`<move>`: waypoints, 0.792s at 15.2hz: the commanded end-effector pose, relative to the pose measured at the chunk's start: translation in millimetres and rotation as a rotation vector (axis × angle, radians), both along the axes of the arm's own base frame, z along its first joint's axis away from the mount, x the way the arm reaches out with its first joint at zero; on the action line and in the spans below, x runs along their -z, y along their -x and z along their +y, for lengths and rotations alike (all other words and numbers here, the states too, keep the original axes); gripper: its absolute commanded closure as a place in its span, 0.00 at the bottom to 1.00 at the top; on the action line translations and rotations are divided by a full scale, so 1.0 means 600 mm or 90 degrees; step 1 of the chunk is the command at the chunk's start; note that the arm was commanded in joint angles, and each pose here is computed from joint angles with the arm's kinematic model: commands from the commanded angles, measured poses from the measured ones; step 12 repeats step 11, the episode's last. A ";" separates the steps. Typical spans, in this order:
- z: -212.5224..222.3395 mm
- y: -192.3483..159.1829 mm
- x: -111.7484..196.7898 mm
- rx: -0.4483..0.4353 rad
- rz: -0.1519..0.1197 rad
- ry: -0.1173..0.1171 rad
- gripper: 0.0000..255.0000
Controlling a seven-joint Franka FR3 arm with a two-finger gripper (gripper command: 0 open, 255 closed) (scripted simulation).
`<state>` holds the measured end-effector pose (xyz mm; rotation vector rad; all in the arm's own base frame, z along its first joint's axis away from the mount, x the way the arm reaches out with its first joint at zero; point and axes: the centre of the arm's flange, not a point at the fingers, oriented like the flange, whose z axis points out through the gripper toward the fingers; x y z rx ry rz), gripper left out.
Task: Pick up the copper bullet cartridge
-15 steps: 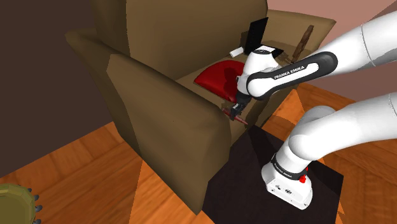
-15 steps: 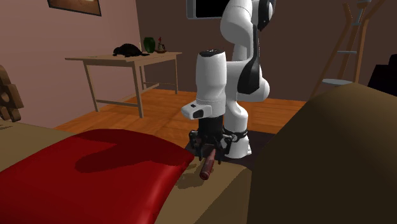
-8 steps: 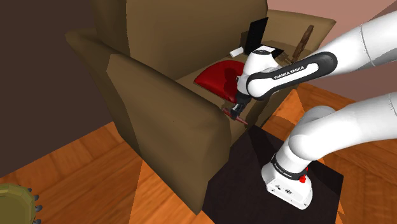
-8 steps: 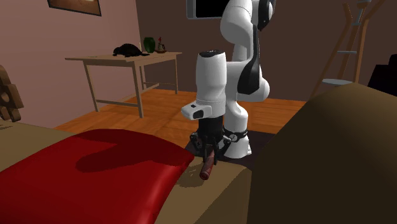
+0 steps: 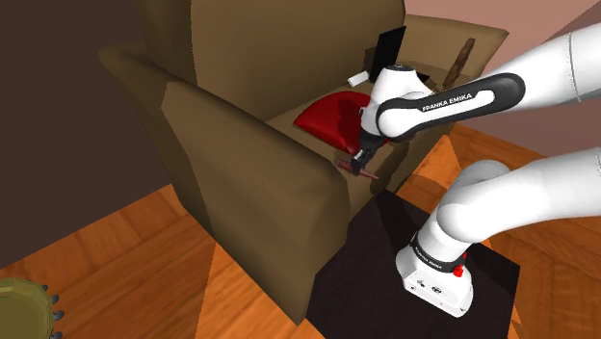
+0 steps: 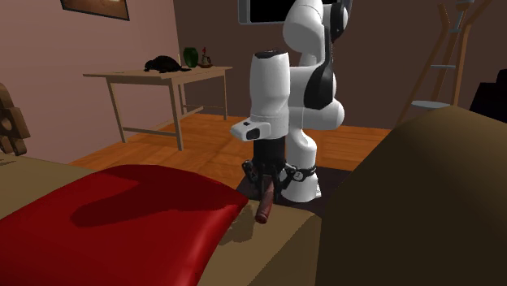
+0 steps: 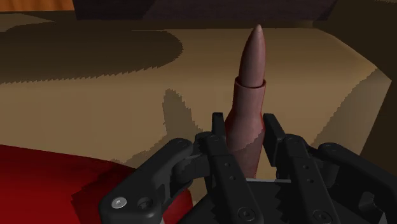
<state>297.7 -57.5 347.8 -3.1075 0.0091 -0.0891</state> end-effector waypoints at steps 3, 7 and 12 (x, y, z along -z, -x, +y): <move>0.000 0.000 -0.034 0.000 0.000 0.000 1.00; 0.000 0.000 -0.069 0.000 0.000 0.000 1.00; 0.000 0.000 -0.088 0.000 0.000 0.000 1.00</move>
